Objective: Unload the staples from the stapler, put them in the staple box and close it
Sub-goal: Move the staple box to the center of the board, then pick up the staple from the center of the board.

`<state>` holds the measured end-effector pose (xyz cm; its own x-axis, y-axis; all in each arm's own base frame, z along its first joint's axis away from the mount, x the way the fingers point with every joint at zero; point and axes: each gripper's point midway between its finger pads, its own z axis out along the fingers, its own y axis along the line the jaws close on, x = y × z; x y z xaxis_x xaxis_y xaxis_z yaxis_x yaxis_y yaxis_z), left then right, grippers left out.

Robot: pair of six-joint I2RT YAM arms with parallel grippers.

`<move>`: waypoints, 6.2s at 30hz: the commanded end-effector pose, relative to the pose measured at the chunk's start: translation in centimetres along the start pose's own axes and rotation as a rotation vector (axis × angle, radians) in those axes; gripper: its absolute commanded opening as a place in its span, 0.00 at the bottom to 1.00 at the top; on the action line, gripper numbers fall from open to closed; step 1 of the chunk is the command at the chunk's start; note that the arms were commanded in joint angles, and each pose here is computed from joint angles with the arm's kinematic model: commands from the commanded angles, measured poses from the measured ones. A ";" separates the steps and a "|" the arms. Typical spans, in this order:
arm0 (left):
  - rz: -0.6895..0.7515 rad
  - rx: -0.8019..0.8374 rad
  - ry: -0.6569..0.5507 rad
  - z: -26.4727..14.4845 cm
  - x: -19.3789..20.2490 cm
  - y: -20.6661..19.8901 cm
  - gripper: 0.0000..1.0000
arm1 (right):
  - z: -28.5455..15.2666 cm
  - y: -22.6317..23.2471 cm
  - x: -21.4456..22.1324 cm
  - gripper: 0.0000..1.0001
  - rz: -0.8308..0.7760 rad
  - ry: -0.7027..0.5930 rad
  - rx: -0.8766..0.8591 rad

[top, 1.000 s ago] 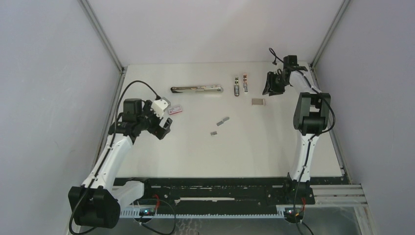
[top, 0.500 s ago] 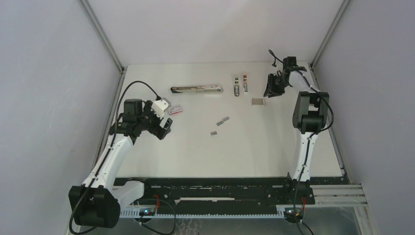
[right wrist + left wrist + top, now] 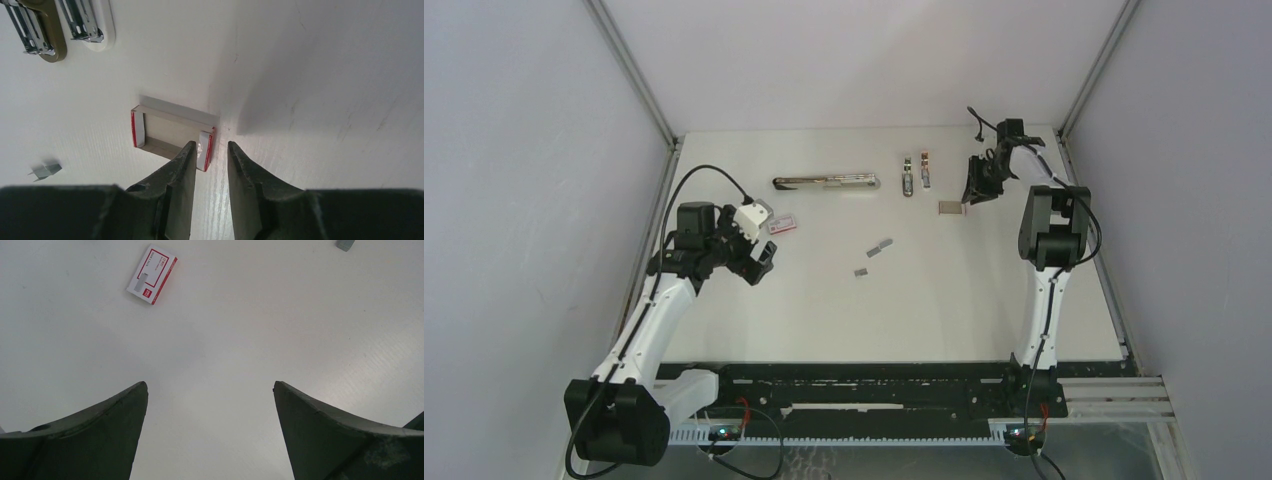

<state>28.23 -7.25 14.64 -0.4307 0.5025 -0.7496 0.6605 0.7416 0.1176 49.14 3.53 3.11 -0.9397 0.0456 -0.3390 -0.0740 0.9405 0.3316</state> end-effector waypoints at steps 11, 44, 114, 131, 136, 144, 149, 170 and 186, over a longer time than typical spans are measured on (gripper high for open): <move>-0.005 0.010 -0.036 0.1 -0.3 -0.2 1.00 | 0.1 0.5 -1.0 0.25 -0.046 -0.012 0.005; -0.011 0.016 -0.025 0.3 0.0 -0.2 1.00 | 1.0 4.6 1.9 0.13 -0.174 0.076 -0.035; -0.013 0.002 -0.020 0.2 0.1 0.1 1.00 | -19.2 15.6 0.6 1.00 -0.673 -0.418 -0.015; -0.013 -0.001 -0.013 0.4 0.3 0.2 1.00 | -9.3 26.7 9.4 0.71 -1.260 -0.123 -0.387; -0.015 -0.004 -0.015 0.3 0.4 0.2 1.00 | -6.2 28.0 9.8 0.65 -1.325 -0.082 -0.403; -0.016 0.001 -0.015 0.4 0.5 0.2 1.00 | -1.8 28.1 9.5 0.53 -1.350 -0.004 -0.383; -0.018 0.004 -0.012 0.5 0.5 0.2 1.00 | 0.2 27.8 9.7 0.51 -1.344 0.038 -0.380; -0.019 0.002 -0.015 0.4 0.5 0.2 1.00 | 4.1 25.2 10.3 0.44 -1.330 0.123 -0.290; -0.018 0.000 -0.019 0.3 0.5 0.3 1.00 | 4.6 25.0 11.2 0.43 -1.338 0.161 -0.296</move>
<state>28.37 -6.64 14.06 -0.4505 0.4937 -0.7439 0.6462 0.7552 0.1099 37.78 28.18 2.80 -0.1559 -0.8902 -0.4281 -0.9873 0.1538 0.0398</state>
